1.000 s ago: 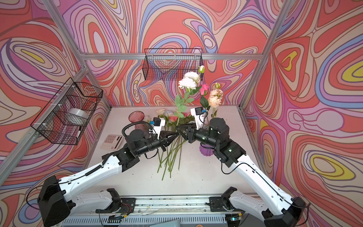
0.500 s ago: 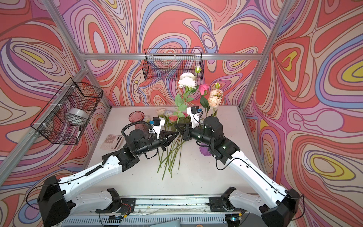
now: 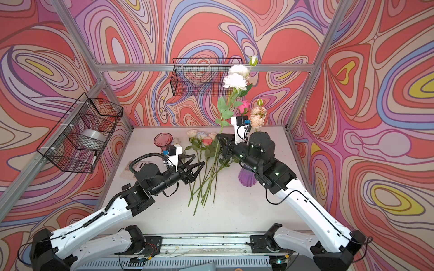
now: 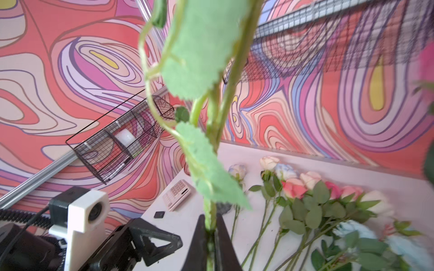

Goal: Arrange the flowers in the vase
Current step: 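Raise the white rose high with the right gripper above the vase, then lower the white rose stem into the purple-blue vase with the right gripper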

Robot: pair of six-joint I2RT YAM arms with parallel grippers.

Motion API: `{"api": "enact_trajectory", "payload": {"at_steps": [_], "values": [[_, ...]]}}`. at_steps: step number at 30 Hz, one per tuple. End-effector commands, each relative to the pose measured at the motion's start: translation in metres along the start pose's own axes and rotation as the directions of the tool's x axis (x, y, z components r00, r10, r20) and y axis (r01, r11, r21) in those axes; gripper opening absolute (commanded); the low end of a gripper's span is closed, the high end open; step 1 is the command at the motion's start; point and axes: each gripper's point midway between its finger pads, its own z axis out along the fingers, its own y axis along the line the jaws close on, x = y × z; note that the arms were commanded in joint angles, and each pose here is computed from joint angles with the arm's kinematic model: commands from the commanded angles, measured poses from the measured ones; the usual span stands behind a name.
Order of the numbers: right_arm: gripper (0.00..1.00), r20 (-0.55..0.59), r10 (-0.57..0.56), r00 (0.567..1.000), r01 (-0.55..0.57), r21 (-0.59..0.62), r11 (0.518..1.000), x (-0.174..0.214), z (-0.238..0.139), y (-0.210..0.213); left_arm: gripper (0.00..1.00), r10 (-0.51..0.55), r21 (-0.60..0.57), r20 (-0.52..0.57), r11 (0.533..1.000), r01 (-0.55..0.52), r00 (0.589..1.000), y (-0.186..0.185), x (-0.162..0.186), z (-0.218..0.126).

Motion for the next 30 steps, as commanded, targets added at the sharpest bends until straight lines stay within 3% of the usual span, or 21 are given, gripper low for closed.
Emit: {"api": "enact_trajectory", "payload": {"at_steps": [1, 8, 16, 30], "values": [[0.0, 0.103, -0.117, 0.988, 0.099, 0.163, 0.982, -0.055, -0.029, -0.011, 0.76, 0.046, -0.079, -0.001, 0.996, -0.046, 0.999, 0.013, 0.001, -0.011], [0.0, 0.178, -0.257, 0.95, 0.151, 0.457, 0.876, -0.127, -0.072, -0.038, 0.77, 0.059, -0.095, 0.009, 0.994, -0.058, 0.998, 0.015, -0.001, -0.019], [0.0, 0.148, -0.381, 0.913, 0.185, 0.682, 0.707, -0.148, -0.107, -0.068, 0.77, 0.057, -0.091, 0.01, 0.994, -0.056, 0.998, 0.015, 0.0, -0.018], [0.0, 0.065, -0.312, 0.948, 0.166, 0.736, 0.657, -0.087, -0.085, -0.116, 0.77, 0.028, -0.085, -0.007, 0.996, -0.028, 1.0, 0.017, 0.011, -0.014]]}}
